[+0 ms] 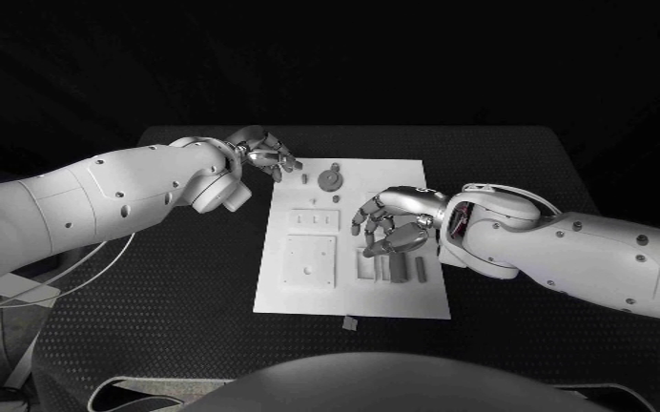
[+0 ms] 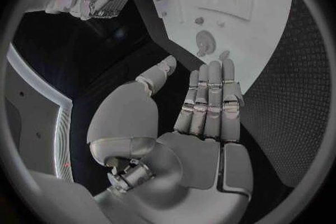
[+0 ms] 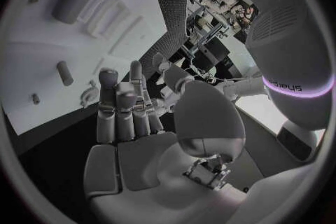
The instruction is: Assemble the parts on the task board
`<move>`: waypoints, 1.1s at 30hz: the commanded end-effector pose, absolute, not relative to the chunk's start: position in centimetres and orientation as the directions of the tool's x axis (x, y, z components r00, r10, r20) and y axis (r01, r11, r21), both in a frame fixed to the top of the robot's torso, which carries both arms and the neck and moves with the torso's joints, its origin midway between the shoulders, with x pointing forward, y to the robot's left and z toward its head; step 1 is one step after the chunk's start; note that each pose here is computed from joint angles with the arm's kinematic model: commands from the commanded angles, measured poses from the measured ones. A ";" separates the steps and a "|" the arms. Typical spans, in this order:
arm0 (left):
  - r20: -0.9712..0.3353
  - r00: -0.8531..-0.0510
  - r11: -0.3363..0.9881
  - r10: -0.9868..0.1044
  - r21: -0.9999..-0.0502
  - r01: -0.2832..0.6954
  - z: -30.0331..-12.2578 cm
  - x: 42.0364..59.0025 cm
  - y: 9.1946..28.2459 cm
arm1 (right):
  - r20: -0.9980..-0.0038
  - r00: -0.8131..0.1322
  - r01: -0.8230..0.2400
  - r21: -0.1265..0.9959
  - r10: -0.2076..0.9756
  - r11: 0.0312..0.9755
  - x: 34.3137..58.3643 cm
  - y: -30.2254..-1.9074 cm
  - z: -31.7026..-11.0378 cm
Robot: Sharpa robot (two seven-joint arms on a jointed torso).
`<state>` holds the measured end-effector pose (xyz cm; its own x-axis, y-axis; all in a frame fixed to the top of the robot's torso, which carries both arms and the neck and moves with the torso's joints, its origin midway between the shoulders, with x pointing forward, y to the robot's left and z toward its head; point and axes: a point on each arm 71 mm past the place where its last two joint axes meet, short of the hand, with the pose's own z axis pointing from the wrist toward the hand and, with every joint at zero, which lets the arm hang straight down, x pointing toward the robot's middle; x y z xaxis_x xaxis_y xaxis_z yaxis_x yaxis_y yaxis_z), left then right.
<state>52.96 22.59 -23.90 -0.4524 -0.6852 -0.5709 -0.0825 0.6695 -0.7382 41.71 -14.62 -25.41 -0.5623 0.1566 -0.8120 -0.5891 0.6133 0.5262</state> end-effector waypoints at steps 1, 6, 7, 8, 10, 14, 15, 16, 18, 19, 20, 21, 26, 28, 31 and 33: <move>-0.557 -0.446 0.649 -0.701 -0.757 -0.075 -23.9 53.0 22.3 | -0.809 -0.582 -0.628 0.515 0.088 0.583 40.8 -14.2 -25.9; -0.554 -0.453 0.649 -0.699 -0.758 -0.074 -24.1 53.0 22.2 | -0.796 -0.603 -0.641 0.517 0.043 0.568 39.4 -13.6 -27.1; -0.554 -0.453 0.648 -0.699 -0.758 -0.074 -24.1 53.0 22.2 | -0.795 -0.606 -0.645 0.516 0.035 0.564 39.1 -13.6 -27.3; -0.553 -0.454 0.648 -0.698 -0.758 -0.073 -24.1 53.0 22.1 | -0.795 -0.607 -0.651 0.513 0.022 0.560 38.7 -13.6 -27.6; -0.552 -0.457 0.648 -0.697 -0.758 -0.072 -24.2 53.0 22.0 | -0.797 -0.604 -0.666 0.504 0.001 0.550 38.2 -13.3 -28.0; -0.550 -0.463 0.647 -0.695 -0.759 -0.071 -24.3 53.0 21.8 | -0.808 -0.589 -0.699 0.488 -0.034 0.523 37.4 -12.7 -28.6; -0.549 -0.465 0.647 -0.695 -0.759 -0.071 -24.3 53.0 21.7 | -0.810 -0.585 -0.707 0.484 -0.042 0.516 37.2 -12.5 -28.7; -0.548 -0.466 0.647 -0.695 -0.759 -0.071 -24.4 53.0 21.7 | -0.810 -0.584 -0.712 0.482 -0.048 0.510 37.1 -12.3 -28.8; -0.546 -0.471 0.646 -0.693 -0.760 -0.070 -24.4 53.0 21.6 | -0.812 -0.581 -0.723 0.480 -0.061 0.497 36.8 -11.9 -29.1; -0.546 -0.472 0.646 -0.693 -0.760 -0.070 -24.4 53.0 21.5 | -0.815 -0.575 -0.731 0.475 -0.069 0.490 36.6 -11.6 -29.2; -0.545 -0.474 0.646 -0.692 -0.760 -0.069 -24.4 53.0 21.4 | -0.816 -0.573 -0.738 0.471 -0.079 0.483 36.5 -11.4 -29.5; -0.544 -0.476 0.646 -0.691 -0.761 -0.068 -24.5 53.0 21.4 | -0.814 -0.575 -0.740 0.472 -0.086 0.479 36.3 -11.2 -29.8; -0.542 -0.481 0.645 -0.689 -0.761 -0.066 -24.5 53.1 21.2 | -0.806 -0.577 -0.757 0.465 -0.133 0.460 35.5 -10.5 -30.9; -0.541 -0.483 0.645 -0.688 -0.761 -0.066 -24.5 53.1 21.1 | -0.803 -0.576 -0.762 0.460 -0.154 0.455 35.3 -10.3 -31.2; -0.540 -0.486 0.645 -0.687 -0.761 -0.066 -24.5 53.0 21.1 | -0.804 -0.566 -0.775 0.443 -0.182 0.451 35.0 -10.1 -31.7; -0.540 -0.487 0.645 -0.687 -0.761 -0.066 -24.5 53.0 21.1 | -0.805 -0.561 -0.779 0.433 -0.195 0.454 35.0 -10.1 -32.0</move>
<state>53.09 21.39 -24.57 -0.4711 -0.6879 -0.5522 -0.0762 0.6554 -0.7514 35.27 -10.13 -31.63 -0.5881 -0.1238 -0.7993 -0.7429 0.4734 0.4733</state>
